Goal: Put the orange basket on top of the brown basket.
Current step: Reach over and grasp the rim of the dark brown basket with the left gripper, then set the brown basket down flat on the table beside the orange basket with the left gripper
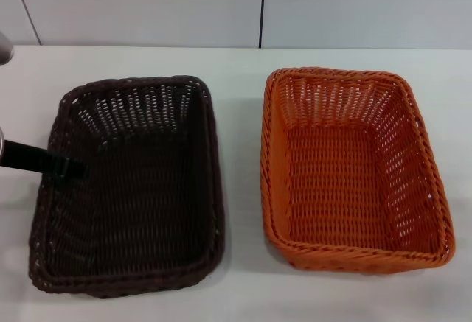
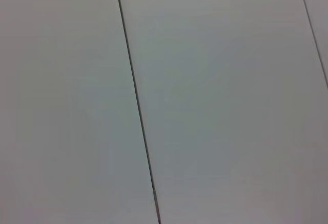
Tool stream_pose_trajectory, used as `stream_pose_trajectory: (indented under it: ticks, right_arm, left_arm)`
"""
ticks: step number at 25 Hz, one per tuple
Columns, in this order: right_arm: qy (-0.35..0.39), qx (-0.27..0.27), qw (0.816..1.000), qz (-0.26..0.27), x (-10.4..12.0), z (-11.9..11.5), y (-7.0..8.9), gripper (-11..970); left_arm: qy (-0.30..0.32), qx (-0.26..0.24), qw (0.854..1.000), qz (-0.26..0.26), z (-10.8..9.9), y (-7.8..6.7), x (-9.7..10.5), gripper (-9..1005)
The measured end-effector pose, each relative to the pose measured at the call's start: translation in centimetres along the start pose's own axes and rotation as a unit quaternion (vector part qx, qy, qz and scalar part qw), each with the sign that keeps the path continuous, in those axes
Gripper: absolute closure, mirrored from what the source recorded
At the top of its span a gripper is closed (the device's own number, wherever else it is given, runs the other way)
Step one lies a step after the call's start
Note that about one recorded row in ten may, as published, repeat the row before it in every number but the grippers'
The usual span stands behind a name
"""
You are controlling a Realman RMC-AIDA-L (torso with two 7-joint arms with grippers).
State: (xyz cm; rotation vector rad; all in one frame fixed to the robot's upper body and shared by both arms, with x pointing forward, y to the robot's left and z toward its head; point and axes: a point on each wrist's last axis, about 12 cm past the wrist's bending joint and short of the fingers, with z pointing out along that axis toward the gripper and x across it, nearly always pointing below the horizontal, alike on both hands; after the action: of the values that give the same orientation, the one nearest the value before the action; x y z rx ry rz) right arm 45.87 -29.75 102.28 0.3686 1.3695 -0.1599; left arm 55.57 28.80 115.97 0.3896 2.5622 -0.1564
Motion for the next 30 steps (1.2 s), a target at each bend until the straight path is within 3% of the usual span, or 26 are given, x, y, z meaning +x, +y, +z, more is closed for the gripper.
stream_pose_trajectory:
  ticks: [5,10,14,17,19,22,25,30]
  right_arm:
    - [-0.007,-0.010,1.000,-0.003,-0.2,0.1,0.2,214]
    - [-0.008,-0.010,1.000,-0.004,-0.2,0.0,0.1,215]
    - [-0.009,-0.011,1.000,-0.004,-0.2,0.1,0.1,215]
    - [-0.010,-0.011,1.000,-0.002,-0.3,0.1,0.2,215]
    - [-0.011,-0.010,1.000,-0.002,-0.3,0.0,0.2,215]
    - [-0.015,-0.008,1.000,-0.002,-0.3,-0.4,0.1,215]
    - [-0.015,-0.007,1.000,-0.002,-0.3,-0.5,0.1,216]
    - [-0.014,-0.008,1.000,0.001,-0.3,-0.7,0.2,216]
  left_arm:
    - [-0.001,0.002,0.999,0.045,0.1,-0.5,-0.2,335]
    - [-0.006,0.002,0.995,0.100,0.0,-0.6,-0.6,588]
    - [-0.010,0.001,0.988,0.154,-0.3,-0.7,-0.8,641]
    - [-0.023,-0.006,0.966,0.256,-1.3,0.1,-2.0,668]
    - [-0.023,-0.006,0.966,0.256,-1.3,0.1,-2.0,668]
    - [-0.028,0.007,0.944,0.328,-1.6,0.2,-3.3,668]
    - [-0.032,0.009,0.932,0.361,-1.6,-0.1,-3.8,669]
    - [-0.064,0.052,0.880,0.467,-1.2,-2.2,-5.5,669]
